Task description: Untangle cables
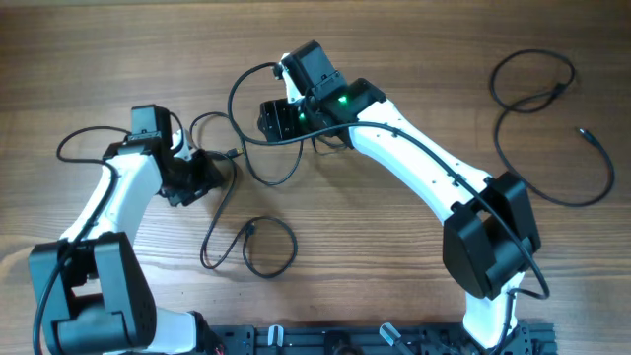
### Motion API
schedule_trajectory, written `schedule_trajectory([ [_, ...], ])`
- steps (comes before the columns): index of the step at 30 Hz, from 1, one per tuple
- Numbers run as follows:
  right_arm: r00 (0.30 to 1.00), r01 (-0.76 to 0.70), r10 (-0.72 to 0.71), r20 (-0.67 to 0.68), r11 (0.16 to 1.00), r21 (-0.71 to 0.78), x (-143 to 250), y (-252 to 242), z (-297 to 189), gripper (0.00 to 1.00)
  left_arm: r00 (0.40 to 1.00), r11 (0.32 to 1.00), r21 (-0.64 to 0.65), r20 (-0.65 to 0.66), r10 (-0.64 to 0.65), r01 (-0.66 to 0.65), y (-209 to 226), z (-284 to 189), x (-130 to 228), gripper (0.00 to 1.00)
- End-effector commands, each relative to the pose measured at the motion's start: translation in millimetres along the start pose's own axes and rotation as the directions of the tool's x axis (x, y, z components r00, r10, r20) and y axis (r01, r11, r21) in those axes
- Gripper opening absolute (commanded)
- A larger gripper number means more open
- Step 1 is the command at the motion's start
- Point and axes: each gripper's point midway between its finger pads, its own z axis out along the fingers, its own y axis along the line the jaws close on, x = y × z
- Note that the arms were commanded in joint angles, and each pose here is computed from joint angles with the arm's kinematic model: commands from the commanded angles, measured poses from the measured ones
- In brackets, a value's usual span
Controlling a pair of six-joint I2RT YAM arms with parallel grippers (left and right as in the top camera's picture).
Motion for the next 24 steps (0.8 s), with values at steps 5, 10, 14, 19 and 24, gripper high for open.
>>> schedule_trajectory([
  [5, 0.990, 0.119, -0.123, -0.070, 0.991, -0.059, 17.6, 2.4, 28.9, 0.80, 0.991, 0.989, -0.064, -0.017, 0.133, -0.133, -9.6, 17.5, 20.5, 0.52],
  [10, 0.977, 0.170, -0.177, -0.120, 0.983, -0.061, 33.7, 3.2, 40.0, 0.82, 0.994, 0.987, -0.117, -0.004, 0.111, -0.111, -0.1, 21.5, 21.6, 0.51],
  [14, 0.972, 0.178, -0.186, -0.147, 0.982, -0.064, 44.3, 7.2, 49.6, 0.85, 0.993, 0.986, -0.119, 0.020, 0.119, -0.115, 2.7, 27.0, 19.6, 0.50],
  [19, 0.967, 0.174, -0.182, -0.176, 0.983, -0.060, 53.7, 3.4, 62.3, 0.91, 0.991, 0.985, -0.130, 0.051, 0.125, -0.118, 6.3, 31.4, 15.6, 0.38],
  [24, 0.966, 0.171, -0.177, -0.188, 0.984, -0.051, 58.0, -2.4, 73.4, 0.94, 0.995, 0.983, -0.172, 0.077, 0.071, -0.057, 14.2, 30.7, 12.2, 0.26],
])
